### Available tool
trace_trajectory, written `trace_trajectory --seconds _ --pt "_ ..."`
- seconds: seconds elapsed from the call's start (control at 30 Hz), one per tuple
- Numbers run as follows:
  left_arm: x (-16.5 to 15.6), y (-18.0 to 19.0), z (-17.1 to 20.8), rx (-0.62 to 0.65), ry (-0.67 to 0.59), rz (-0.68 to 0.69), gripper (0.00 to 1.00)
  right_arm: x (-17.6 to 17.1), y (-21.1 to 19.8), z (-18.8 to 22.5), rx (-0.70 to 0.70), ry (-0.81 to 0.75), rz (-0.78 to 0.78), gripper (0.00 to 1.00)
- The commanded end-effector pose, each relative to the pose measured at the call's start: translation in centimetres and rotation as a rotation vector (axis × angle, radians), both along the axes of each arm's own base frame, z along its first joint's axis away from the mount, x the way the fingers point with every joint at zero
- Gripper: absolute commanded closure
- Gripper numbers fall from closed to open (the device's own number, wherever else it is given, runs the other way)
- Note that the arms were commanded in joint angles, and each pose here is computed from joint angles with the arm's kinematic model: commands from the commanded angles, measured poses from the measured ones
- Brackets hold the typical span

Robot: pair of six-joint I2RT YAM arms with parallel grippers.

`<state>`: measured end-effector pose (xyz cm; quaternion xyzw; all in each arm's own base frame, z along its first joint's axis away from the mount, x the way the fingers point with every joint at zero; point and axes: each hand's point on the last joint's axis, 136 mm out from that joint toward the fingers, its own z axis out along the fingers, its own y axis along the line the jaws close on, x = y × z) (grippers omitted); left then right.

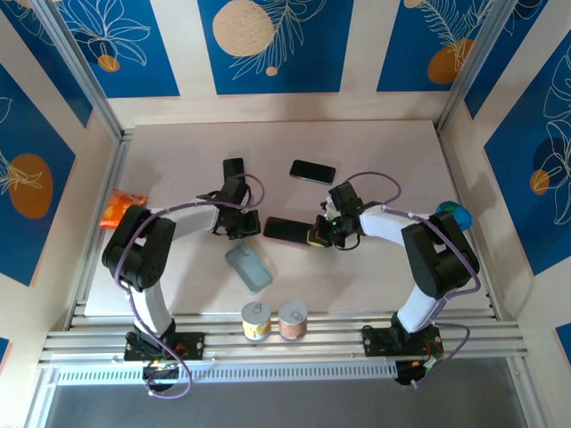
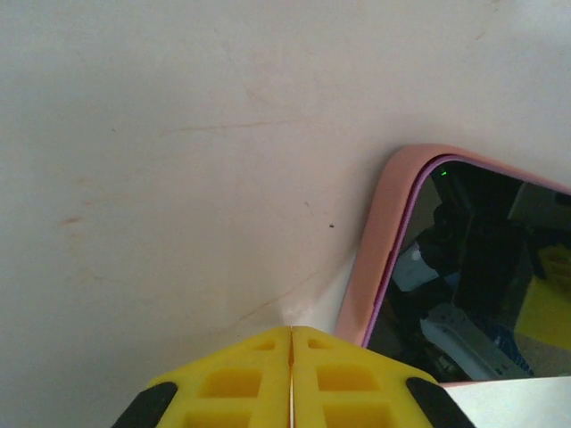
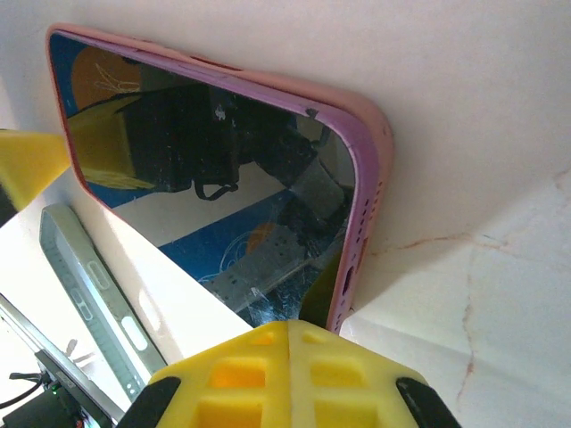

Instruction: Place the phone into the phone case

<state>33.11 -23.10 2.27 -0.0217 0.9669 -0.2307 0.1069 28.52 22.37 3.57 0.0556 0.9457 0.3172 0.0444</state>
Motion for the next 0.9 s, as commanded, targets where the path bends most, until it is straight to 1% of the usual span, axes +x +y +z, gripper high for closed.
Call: trace_trajectory --seconds 0.0,0.37,0.87 --pt "-0.8 -0.6 -0.8 -0.005 0.027 -0.026 0.91 -0.6 -0.1 -0.8 -0.013 0.031 -0.003 1.00" --pt "-1.3 -1.8 -1.6 -0.008 0.042 -0.047 0.92 -0.4 0.2 -1.4 -0.004 0.042 -0.003 1.00" --pt "-1.3 -3.1 -1.4 -0.025 0.040 -0.068 0.92 -0.5 0.6 -1.8 -0.003 0.051 0.005 1.00"
